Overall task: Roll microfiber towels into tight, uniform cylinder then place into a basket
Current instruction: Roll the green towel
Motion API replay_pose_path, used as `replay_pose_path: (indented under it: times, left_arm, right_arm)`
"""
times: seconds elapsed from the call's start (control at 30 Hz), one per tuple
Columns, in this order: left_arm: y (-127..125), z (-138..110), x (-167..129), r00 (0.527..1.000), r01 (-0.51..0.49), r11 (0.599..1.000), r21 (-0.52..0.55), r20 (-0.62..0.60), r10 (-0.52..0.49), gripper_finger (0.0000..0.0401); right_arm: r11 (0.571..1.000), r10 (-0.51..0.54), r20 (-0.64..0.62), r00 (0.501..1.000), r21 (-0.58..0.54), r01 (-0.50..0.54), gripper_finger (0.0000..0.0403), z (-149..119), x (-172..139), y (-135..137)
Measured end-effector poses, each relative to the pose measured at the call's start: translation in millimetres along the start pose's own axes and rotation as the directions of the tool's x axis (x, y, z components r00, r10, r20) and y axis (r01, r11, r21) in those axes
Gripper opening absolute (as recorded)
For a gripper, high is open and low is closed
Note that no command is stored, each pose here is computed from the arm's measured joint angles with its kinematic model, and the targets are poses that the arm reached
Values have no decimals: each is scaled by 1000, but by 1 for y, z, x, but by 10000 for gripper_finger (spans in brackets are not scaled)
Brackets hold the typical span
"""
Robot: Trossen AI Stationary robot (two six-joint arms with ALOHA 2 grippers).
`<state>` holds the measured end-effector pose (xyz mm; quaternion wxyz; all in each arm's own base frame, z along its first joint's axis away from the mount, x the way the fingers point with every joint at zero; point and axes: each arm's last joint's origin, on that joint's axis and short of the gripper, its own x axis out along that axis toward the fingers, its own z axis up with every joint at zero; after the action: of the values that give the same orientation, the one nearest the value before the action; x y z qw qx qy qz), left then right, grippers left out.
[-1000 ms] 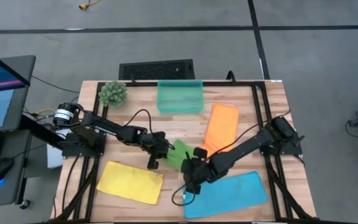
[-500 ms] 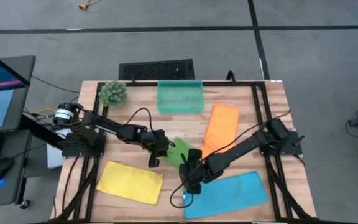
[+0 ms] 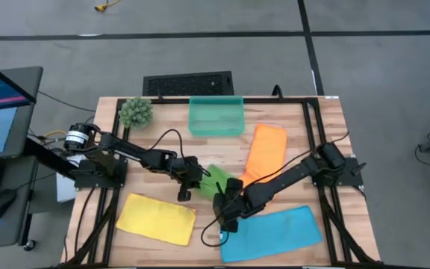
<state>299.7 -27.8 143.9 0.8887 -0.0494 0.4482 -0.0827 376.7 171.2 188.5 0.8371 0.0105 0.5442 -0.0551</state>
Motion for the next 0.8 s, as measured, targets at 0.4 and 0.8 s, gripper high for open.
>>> replay_pose_path:
  times: [0.4,0.8]
  left_arm:
    - [0,0,0,1000,1,1000,-6,0,-1,0]
    - [0,-1,0,1000,3,1000,-12,-9,-3,0]
  right_arm:
    - [996,-60,-3,998,-66,60,258,7,7,-10]
    - [999,-18,-67,998,-45,15,258,4,35,-15]
